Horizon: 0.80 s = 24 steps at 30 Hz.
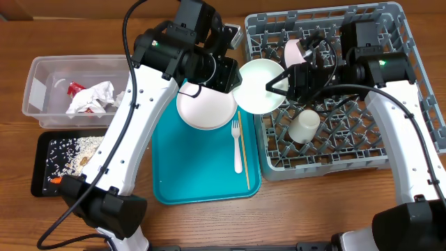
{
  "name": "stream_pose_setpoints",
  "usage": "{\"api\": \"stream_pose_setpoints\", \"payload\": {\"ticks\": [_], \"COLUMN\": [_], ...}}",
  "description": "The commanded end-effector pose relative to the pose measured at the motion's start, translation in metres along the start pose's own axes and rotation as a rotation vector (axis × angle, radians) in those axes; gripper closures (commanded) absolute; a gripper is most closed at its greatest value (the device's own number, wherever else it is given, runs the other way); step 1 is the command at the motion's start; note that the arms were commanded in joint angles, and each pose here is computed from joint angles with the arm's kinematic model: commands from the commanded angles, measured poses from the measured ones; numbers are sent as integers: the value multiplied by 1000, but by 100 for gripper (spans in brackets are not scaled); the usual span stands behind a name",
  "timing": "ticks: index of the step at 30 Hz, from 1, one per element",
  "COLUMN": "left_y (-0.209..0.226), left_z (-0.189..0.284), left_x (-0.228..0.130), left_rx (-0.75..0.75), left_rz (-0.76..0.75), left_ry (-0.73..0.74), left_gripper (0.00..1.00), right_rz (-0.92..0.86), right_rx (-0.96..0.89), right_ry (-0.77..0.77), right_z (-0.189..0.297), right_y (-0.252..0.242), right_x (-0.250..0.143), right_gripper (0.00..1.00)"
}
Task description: Sort waste into correct bins and load items into the dishwasher
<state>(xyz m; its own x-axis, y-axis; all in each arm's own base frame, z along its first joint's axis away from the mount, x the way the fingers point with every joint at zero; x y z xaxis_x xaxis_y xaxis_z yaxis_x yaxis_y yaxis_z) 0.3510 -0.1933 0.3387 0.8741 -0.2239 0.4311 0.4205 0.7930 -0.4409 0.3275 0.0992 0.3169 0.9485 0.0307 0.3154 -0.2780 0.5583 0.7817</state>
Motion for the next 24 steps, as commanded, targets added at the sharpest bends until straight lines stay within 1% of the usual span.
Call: {"api": "stream_pose_setpoints", "payload": {"ticks": [1,3,6,13,15,16,19,22,24], "left_y": [-4,-4,-3,-3,-3,-4,-4,-4,-4], "left_z": [8,8,8,8,8,8,8,8,8], "left_x": [2,2,2,2,2,2,2,2,2], "left_rx": [9,9,9,9,9,9,9,9,9], "left_rz": [-29,-29,-29,-30,-30,-30,-30,-29,-29], "left_ry": [-23,-24,-25,-26,-26,-26,-25,-24,-23], "left_gripper": [70,69,66,65,67,71,76,78,78], "right_rz": [26,26,25,24,22,24,32,33,32], "right_rx": [9,3,-31,-46,-38,-18,22,21,21], "right_ry": [-17,-17,-21,-23,-23,-21,-23,-23,-22], "right_z": [5,5,5,5,5,5,5,5,5], "right_y": [6,6,3,2,2,4,7,7,7], "right_x": [0,0,0,0,0,0,1,1,1], "right_gripper": [58,58,58,57,50,43,40,41,53]}}
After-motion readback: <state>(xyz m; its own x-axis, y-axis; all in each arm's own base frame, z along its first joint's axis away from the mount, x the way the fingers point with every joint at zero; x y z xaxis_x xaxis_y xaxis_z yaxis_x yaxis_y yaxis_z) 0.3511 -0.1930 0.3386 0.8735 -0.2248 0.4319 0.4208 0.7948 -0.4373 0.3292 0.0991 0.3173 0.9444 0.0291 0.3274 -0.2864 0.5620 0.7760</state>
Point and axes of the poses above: each gripper's point midway between its finger pads, its own z axis back along the fingers, its own y axis along the line the jaws close on, x = y × z, the point moved 9 cm from there along z, back along the fingers, and after that the axes turned 4 degrees about z, right-handed, at the moved point
